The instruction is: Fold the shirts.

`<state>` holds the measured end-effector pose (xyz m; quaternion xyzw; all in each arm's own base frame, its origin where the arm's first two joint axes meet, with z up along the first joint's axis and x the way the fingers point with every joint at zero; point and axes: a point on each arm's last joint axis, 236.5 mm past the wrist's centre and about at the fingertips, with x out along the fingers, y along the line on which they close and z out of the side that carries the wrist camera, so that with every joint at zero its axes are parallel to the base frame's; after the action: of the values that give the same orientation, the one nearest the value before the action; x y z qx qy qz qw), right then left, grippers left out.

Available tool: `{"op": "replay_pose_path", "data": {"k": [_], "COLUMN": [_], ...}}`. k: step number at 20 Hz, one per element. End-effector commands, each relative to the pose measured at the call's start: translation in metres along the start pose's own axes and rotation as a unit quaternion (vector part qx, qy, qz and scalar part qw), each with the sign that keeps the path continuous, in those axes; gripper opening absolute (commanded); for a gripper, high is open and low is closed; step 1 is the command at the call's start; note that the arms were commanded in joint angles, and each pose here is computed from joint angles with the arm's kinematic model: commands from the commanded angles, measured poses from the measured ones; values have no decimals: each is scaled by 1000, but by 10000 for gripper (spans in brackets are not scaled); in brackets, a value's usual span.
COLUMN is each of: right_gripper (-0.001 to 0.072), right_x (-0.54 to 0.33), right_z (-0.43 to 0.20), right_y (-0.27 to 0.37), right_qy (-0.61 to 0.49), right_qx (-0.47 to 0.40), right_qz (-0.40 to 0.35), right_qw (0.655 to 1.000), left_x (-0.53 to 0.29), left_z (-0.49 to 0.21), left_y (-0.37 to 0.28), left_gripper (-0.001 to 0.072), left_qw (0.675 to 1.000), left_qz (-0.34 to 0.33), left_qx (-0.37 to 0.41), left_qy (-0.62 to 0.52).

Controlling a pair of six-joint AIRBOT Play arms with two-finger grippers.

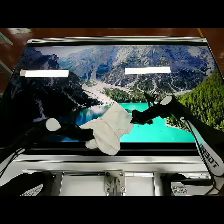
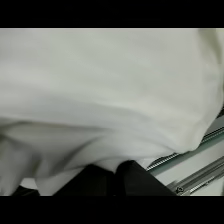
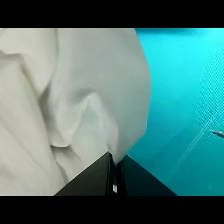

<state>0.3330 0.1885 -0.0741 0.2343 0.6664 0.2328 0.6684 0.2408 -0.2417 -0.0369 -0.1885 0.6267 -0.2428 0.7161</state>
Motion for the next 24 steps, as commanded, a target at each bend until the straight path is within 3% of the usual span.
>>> {"op": "replay_pose_path", "data": {"k": [1, 3, 7, 11, 13, 15, 18, 21, 24], "right_gripper": [60, 60, 61, 61, 61, 61, 61, 61, 60], "right_x": [-83, -174, -363, -472, -499, -513, -522, -511, -481], "right_z": [41, 66, 38, -55, -94, -124, -141, -130, -101], "right_y": [43, 84, 184, 251, 262, 268, 274, 266, 245], "right_qy": [-108, -225, -458, -601, -639, -663, -680, -661, -605], "right_qx": [-74, -129, -214, -297, -295, -301, -307, -301, -287], "right_qz": [16, 16, 14, -27, -43, -52, -52, -58, -71], "right_qw": [991, 966, 863, 741, 709, 683, 663, 685, 739], "left_x": [-102, -215, -440, -530, -550, -553, -526, -517, -509], "left_z": [55, 96, 88, 35, 14, 1, -1, 3, 17], "left_y": [-14, -45, -121, -180, -196, -199, -184, -160, -132], "left_gripper": [34, 35, 36, 36, 36, 36, 36, 36, 37], "left_qw": [989, 957, 837, 759, 736, 732, 771, 787, 794], "left_qz": [48, 54, 38, 21, 14, 14, 36, 81, 123], "left_qx": [81, 116, 140, 196, 212, 217, 211, 195, 171], "left_qy": [-110, -259, -527, -621, -643, -646, -599, -580, -570]}}
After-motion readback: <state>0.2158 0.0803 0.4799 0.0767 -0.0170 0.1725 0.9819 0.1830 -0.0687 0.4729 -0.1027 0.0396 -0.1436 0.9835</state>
